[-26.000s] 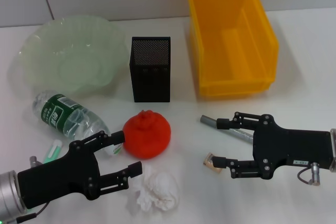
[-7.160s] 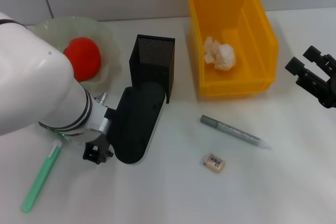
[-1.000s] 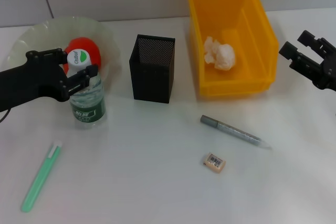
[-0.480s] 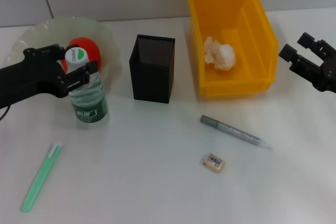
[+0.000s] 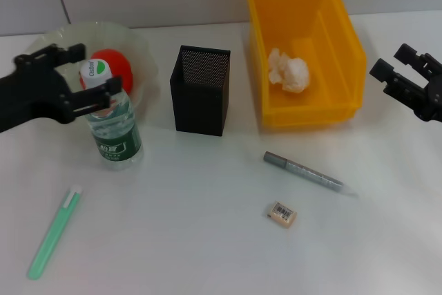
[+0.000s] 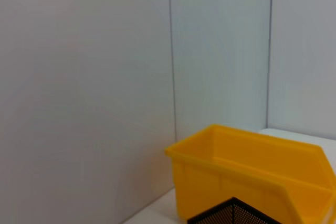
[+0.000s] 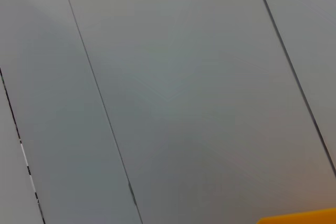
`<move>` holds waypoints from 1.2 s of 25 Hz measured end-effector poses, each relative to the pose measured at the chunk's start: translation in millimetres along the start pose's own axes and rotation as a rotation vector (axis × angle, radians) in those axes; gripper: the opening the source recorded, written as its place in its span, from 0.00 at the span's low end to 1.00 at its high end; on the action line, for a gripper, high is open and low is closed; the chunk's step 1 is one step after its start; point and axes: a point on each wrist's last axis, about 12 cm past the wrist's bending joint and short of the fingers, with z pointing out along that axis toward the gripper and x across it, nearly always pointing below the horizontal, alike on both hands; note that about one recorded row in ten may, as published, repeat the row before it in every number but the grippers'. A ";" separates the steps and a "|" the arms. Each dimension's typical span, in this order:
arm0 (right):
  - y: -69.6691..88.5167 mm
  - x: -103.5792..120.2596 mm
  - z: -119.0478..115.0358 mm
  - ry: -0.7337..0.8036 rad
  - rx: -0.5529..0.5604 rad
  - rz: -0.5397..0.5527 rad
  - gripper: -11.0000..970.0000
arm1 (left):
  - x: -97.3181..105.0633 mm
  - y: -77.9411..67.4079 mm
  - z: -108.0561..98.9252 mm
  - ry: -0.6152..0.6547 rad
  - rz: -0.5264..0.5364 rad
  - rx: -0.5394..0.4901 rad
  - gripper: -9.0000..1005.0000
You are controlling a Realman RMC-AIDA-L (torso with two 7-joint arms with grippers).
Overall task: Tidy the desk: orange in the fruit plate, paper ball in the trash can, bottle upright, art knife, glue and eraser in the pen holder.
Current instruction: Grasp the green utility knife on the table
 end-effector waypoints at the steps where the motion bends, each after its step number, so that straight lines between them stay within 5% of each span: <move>1: 0.0 0.0 0.0 0.000 0.000 0.000 0.82 | 0.0 0.0 0.0 0.000 0.000 0.000 0.76; 14: 0.8 0.3 -0.2 0.032 -0.025 -0.030 0.82 | -0.3 -10.7 -32.6 0.082 -0.135 -0.091 0.82; 21: 18.8 3.4 4.0 0.224 -0.273 -0.159 0.81 | 6.2 -28.1 -43.3 0.262 -0.237 -0.163 0.81; 25: 30.0 10.6 8.6 0.400 -0.471 -0.206 0.81 | 7.8 -40.0 -32.1 0.394 -0.283 -0.171 0.81; 30: 32.8 14.7 14.8 0.487 -0.547 -0.221 0.81 | -1.6 -51.2 -16.4 0.547 -0.316 -0.181 0.81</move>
